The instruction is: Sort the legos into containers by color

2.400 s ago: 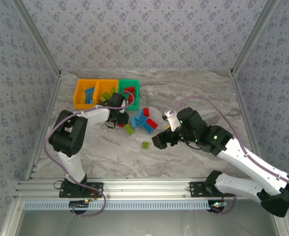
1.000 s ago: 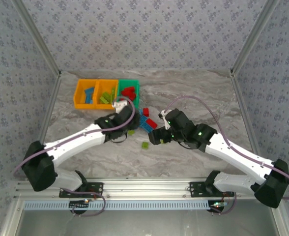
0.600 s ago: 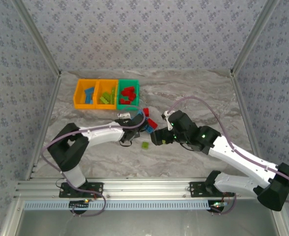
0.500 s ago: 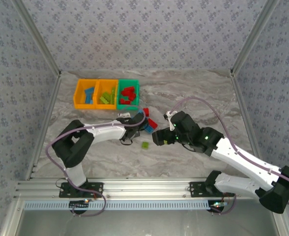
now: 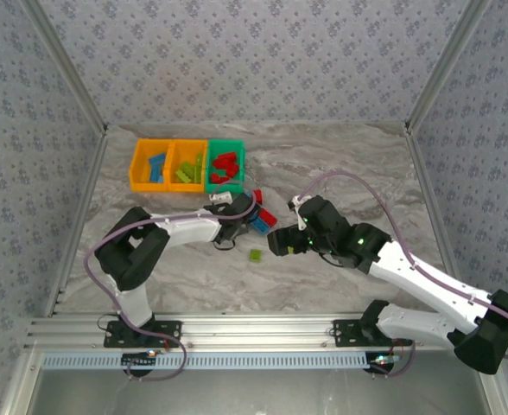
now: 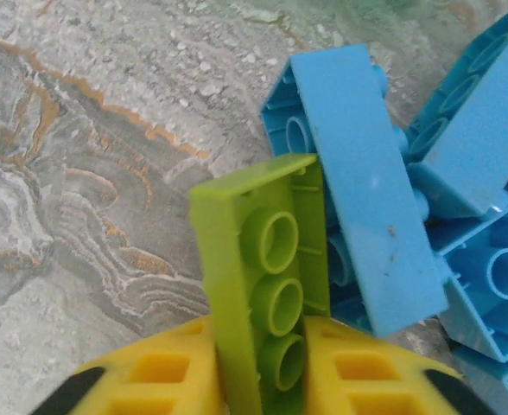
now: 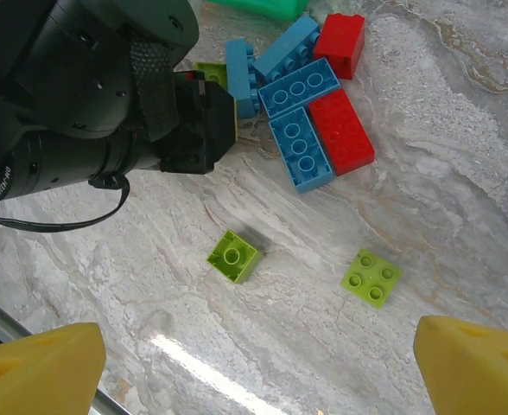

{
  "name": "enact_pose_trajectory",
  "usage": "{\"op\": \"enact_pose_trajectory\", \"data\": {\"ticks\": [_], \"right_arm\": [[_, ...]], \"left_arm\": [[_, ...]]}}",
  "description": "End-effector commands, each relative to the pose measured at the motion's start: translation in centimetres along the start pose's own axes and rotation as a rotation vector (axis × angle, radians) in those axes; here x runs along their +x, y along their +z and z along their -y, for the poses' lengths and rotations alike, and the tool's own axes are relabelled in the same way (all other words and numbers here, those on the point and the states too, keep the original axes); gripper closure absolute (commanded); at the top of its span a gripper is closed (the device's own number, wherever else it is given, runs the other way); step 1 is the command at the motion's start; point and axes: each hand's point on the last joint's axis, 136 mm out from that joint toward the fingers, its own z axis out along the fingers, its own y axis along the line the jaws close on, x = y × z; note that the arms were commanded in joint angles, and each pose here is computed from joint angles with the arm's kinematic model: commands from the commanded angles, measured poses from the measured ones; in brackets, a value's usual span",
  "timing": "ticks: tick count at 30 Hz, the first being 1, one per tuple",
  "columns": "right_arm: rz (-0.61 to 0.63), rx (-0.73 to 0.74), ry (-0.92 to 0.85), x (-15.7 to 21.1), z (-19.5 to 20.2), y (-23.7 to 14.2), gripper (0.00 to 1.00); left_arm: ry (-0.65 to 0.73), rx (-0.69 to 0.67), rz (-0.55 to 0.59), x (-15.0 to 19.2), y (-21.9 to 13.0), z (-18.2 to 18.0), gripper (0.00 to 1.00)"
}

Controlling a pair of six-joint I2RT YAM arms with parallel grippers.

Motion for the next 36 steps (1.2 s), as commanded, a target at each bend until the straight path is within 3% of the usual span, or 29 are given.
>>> {"op": "enact_pose_trajectory", "data": {"ticks": [1, 6, 13, 20, 23, 25, 28, 29, 33, 36], "right_arm": [[-0.014, 0.019, 0.022, 0.3, 0.4, 0.3, 0.05], [-0.026, -0.003, 0.027, 0.1, -0.2, 1.0, 0.05], [-0.029, -0.014, 0.01, -0.8, -1.0, 1.6, 0.05], [-0.033, -0.015, 0.014, -0.7, -1.2, 1.3, 0.05], [-0.033, -0.011, 0.019, -0.5, -1.1, 1.1, 0.05], [-0.037, -0.006, 0.022, -0.3, -1.0, 0.9, 0.05], [-0.039, 0.012, 0.031, 0.0, -0.6, 0.7, 0.05], [-0.035, 0.017, 0.034, 0.0, -0.4, 0.7, 0.05], [-0.028, 0.053, 0.046, 0.4, 0.6, 0.7, 0.05], [-0.031, 0.076, 0.033, 0.5, 1.4, 1.3, 0.05]], "left_arm": [[0.023, -0.03, -0.052, 1.6, 0.0, -1.8, 0.8], [-0.001, 0.036, -0.011, 0.1, -3.2, -1.8, 0.86], [0.001, 0.056, 0.18, -6.4, -8.7, -3.4, 0.89], [-0.089, 0.017, 0.254, -15.7, -7.0, -6.8, 0.91], [-0.101, 0.073, 0.29, -20.5, -4.8, -6.6, 0.92], [-0.109, 0.102, 0.254, -22.6, -3.0, -6.2, 0.87], [-0.1, 0.085, 0.183, -24.7, -1.1, -5.6, 0.66], [-0.09, 0.084, 0.175, -25.2, -0.9, -5.3, 0.63], [-0.066, 0.093, 0.203, -26.5, -2.9, -4.9, 0.58], [-0.05, 0.143, 0.212, -25.4, -6.5, -4.8, 0.58]]}}
